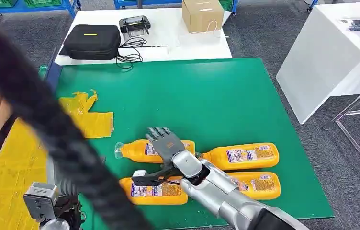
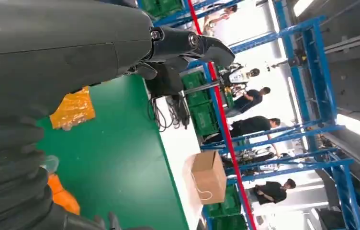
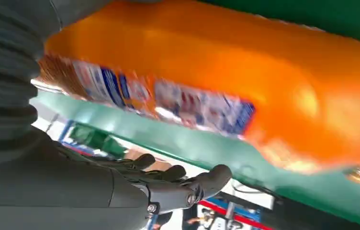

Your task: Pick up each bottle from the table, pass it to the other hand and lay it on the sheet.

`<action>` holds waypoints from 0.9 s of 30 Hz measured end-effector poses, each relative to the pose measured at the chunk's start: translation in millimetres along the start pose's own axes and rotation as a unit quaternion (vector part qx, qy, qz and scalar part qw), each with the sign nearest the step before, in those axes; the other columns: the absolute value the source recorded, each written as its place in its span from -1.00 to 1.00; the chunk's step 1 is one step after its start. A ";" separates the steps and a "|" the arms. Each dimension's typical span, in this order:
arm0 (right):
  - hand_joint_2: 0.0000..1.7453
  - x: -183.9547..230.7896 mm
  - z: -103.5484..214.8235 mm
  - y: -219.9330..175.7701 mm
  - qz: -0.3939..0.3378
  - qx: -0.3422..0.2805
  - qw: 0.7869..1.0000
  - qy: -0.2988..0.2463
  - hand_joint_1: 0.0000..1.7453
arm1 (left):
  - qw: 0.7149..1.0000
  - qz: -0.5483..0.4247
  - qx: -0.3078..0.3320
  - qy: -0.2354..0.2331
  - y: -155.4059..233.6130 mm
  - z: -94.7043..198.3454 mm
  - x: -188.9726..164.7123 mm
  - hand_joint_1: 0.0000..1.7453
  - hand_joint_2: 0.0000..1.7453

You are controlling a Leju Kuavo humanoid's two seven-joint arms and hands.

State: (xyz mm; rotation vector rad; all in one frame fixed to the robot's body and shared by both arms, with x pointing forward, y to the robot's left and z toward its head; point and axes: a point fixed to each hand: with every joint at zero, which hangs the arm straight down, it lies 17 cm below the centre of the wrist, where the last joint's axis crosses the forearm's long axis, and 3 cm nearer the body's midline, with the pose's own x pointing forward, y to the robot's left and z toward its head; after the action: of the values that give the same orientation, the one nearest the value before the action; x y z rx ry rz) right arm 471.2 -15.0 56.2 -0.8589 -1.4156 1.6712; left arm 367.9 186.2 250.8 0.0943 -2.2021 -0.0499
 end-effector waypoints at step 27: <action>1.00 -16.8 -6.3 23.0 0.005 0.039 0.999 0.023 1.00 | 1.000 0.005 -0.007 0.025 -10.2 4.8 -14.2 -1.00 1.00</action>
State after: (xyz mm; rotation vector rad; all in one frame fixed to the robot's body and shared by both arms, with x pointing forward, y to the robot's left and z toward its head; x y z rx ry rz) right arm 481.7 -28.8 32.8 -0.8562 -1.3095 1.6917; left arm 372.9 177.3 235.9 0.0759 -2.1518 -0.0555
